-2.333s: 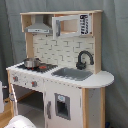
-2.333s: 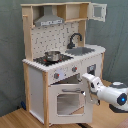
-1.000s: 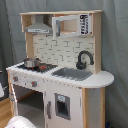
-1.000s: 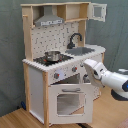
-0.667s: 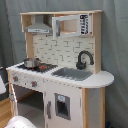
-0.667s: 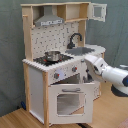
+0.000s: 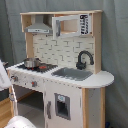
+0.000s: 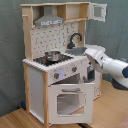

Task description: Play with the kitchen

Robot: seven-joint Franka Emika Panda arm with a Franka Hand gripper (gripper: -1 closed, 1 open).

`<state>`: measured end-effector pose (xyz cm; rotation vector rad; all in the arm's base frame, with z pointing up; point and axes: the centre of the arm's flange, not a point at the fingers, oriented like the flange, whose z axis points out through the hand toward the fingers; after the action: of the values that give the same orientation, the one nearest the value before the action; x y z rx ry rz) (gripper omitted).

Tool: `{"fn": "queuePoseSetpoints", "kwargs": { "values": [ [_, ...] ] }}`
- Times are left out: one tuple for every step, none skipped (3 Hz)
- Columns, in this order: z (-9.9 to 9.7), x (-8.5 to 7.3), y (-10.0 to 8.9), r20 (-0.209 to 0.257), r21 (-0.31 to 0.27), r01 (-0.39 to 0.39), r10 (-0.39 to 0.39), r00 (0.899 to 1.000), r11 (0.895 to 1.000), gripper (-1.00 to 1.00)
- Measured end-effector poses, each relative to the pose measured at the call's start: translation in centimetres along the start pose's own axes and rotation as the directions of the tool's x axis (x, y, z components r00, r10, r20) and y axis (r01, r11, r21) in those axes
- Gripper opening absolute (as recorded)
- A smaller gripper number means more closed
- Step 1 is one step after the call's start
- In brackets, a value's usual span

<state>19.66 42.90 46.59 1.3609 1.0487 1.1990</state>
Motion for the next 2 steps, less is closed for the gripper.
{"fn": "queuePoseSetpoints", "kwargs": {
  "values": [
    [1.2, -1.8, 1.7, 0.038, 0.012, 0.072, -0.073, 0.997, 0.997, 1.0],
    [2.5, -3.7, 3.1, 0.077, 0.034, 0.142, -0.144, 0.987, 0.989, 1.0]
  ]
}}
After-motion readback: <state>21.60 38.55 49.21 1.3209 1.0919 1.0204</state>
